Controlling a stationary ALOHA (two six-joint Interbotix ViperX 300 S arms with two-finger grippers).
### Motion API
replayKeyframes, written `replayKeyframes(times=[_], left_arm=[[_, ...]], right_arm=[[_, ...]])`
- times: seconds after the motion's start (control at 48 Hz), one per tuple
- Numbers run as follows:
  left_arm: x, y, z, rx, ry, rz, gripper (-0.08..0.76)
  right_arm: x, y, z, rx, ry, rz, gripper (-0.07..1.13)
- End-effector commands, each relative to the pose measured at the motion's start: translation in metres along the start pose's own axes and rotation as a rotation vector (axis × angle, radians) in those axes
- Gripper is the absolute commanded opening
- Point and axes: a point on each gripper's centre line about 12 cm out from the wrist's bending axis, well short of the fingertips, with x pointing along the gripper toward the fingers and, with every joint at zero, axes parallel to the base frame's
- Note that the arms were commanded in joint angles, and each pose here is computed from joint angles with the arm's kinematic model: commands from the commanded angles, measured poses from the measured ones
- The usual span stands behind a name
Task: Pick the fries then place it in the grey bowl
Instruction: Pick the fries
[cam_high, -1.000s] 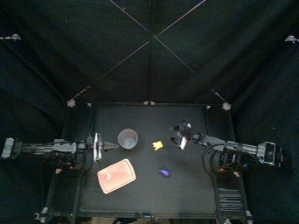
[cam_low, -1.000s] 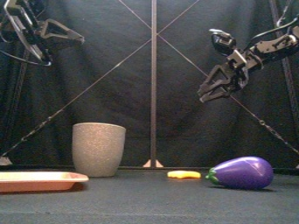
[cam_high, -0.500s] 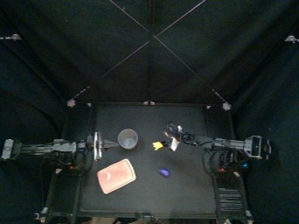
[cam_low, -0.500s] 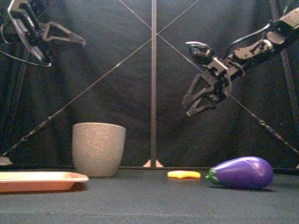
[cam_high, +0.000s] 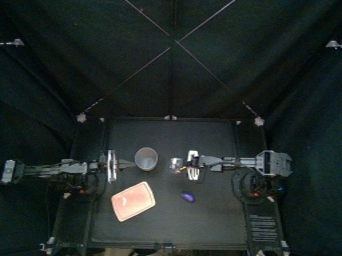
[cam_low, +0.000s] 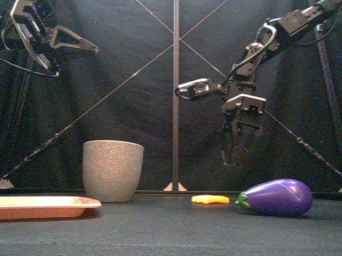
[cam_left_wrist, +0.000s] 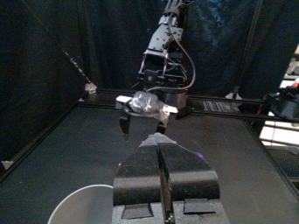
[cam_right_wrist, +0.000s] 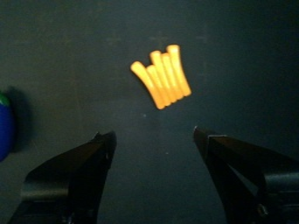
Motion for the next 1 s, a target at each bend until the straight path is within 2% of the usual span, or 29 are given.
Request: replayKeyframes(times=[0.021, 0.146, 0.271, 0.521, 1.0], left_arm=[[0.001, 0.001, 0.005, 0.002, -0.025, 0.004, -0.006], [0.000, 0.001, 0.003, -0.003, -0.035, 0.005, -0.006], [0.000, 0.001, 0.002, -0.009, -0.037, 0.007, -0.006], [-0.001, 0.002, -0.002, -0.019, -0.029, 0.010, -0.006], [-0.002, 0.005, -0.008, -0.020, -0.014, 0.026, -0.006]], right_arm=[[-0.009, 0.004, 0.020, -0.061, -0.056, 0.072, 1.02], [-0.007, -0.007, 0.024, -0.135, -0.079, 0.136, 1.02], [0.003, -0.026, 0.025, -0.189, -0.097, 0.119, 1.02], [0.043, -0.055, 0.020, -0.137, -0.049, 0.109, 1.02], [0.066, -0.052, 0.025, -0.116, -0.037, 0.139, 1.00]])
